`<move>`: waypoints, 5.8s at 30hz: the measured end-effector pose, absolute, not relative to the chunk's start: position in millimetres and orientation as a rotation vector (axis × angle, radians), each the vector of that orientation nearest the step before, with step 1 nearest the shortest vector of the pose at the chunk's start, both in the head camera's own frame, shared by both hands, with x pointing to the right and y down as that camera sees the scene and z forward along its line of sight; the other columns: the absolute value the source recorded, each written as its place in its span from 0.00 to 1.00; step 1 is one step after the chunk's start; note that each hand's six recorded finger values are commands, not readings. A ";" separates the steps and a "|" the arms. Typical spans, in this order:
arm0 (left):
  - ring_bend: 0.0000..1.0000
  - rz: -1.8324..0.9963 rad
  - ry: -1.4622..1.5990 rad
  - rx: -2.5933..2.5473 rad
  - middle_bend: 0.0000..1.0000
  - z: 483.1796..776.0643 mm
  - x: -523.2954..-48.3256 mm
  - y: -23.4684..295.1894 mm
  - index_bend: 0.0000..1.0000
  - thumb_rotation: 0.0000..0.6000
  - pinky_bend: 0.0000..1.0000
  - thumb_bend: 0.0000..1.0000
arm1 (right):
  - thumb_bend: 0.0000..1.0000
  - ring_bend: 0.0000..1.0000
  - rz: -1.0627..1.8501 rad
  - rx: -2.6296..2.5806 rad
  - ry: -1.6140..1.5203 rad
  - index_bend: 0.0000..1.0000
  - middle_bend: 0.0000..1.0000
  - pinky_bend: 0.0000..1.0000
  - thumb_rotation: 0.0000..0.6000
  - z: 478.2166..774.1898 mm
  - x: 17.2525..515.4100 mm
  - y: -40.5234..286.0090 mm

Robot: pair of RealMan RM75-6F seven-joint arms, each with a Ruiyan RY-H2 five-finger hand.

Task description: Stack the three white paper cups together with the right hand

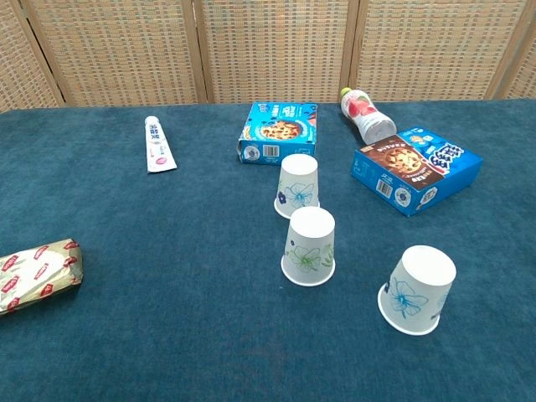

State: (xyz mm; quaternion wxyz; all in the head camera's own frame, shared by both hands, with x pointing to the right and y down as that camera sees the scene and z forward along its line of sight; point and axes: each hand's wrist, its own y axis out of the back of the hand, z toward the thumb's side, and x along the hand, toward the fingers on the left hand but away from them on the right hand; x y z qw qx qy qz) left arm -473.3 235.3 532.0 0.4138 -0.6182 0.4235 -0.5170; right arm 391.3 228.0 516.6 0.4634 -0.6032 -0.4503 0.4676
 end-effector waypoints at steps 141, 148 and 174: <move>0.00 -1.450 1.073 -1.564 0.00 559.8 -484.9 212.8 0.00 1.00 0.00 0.11 | 0.26 0.12 1.023 -2.102 -0.669 0.26 0.15 0.17 1.00 599.2 140.7 118.3; 0.00 -1.453 1.085 -1.546 0.00 559.3 -486.9 210.0 0.00 1.00 0.00 0.11 | 0.25 0.13 1.070 -2.047 -0.723 0.26 0.17 0.16 1.00 616.7 142.7 89.7; 0.00 -1.520 1.101 -1.511 0.00 570.3 -498.2 198.1 0.00 1.00 0.00 0.11 | 0.34 0.19 1.285 -2.080 -0.713 0.26 0.31 0.10 1.00 723.7 115.0 62.4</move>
